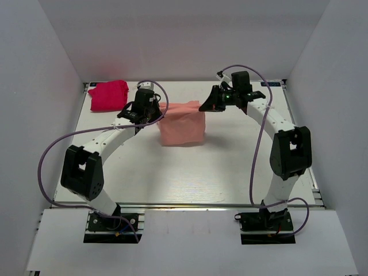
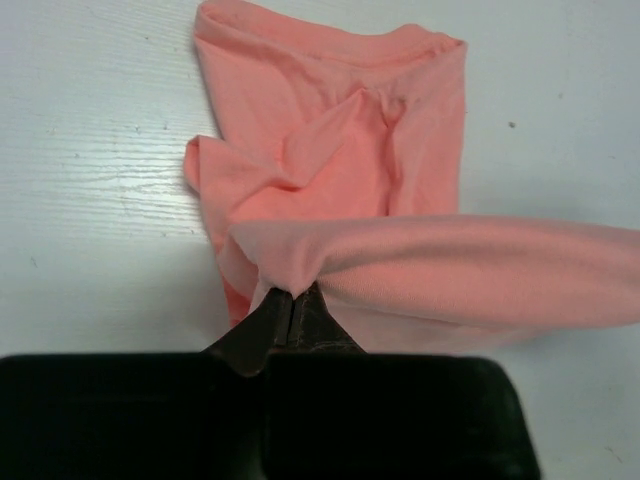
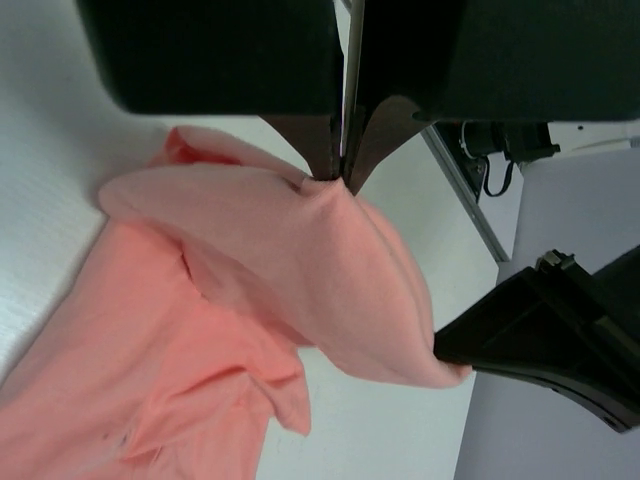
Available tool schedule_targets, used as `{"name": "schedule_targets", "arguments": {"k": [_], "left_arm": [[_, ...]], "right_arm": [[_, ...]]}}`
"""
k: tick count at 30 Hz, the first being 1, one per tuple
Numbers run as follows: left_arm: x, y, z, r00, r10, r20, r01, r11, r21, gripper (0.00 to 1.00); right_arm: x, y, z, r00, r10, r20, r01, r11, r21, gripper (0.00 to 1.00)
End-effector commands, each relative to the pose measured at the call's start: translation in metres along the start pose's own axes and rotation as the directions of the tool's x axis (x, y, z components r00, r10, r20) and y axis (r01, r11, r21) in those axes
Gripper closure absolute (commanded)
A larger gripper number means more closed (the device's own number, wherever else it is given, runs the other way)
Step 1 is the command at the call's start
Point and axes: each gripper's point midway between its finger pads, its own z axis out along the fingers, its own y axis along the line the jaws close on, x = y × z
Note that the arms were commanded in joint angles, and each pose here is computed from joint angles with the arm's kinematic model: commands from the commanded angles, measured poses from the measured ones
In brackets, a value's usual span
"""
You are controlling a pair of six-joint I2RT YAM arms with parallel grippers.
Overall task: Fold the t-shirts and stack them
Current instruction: Fold the long partially folded tshirt into a neat square
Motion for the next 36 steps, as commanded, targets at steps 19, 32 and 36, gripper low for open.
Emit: {"name": "schedule_targets", "arguments": {"k": [19,32,36], "left_arm": [[-0.049,0.02,0.106,0.999,-0.036,0.025,0.034,0.997,0.067,1.0],[-0.064,0.028,0.151,0.996,-0.068,0.053,0.06,0.987,0.152,0.35],[-0.08,0.019,0.145,0.994,-0.067,0.086,0.05,0.982,0.18,0.0]], "right_arm": [[-0.086,-0.08,0.07,0.994,-0.037,0.107,0.046,0.995,-0.085,1.0],[-0.114,-0.118,0.112,0.974,-0.099,0.206,0.133,0.979,-0.157,0.35],[-0.128,-0.111,0.101,0.967,-0.125,0.223,0.153,0.982,-0.111,0.1]]}}
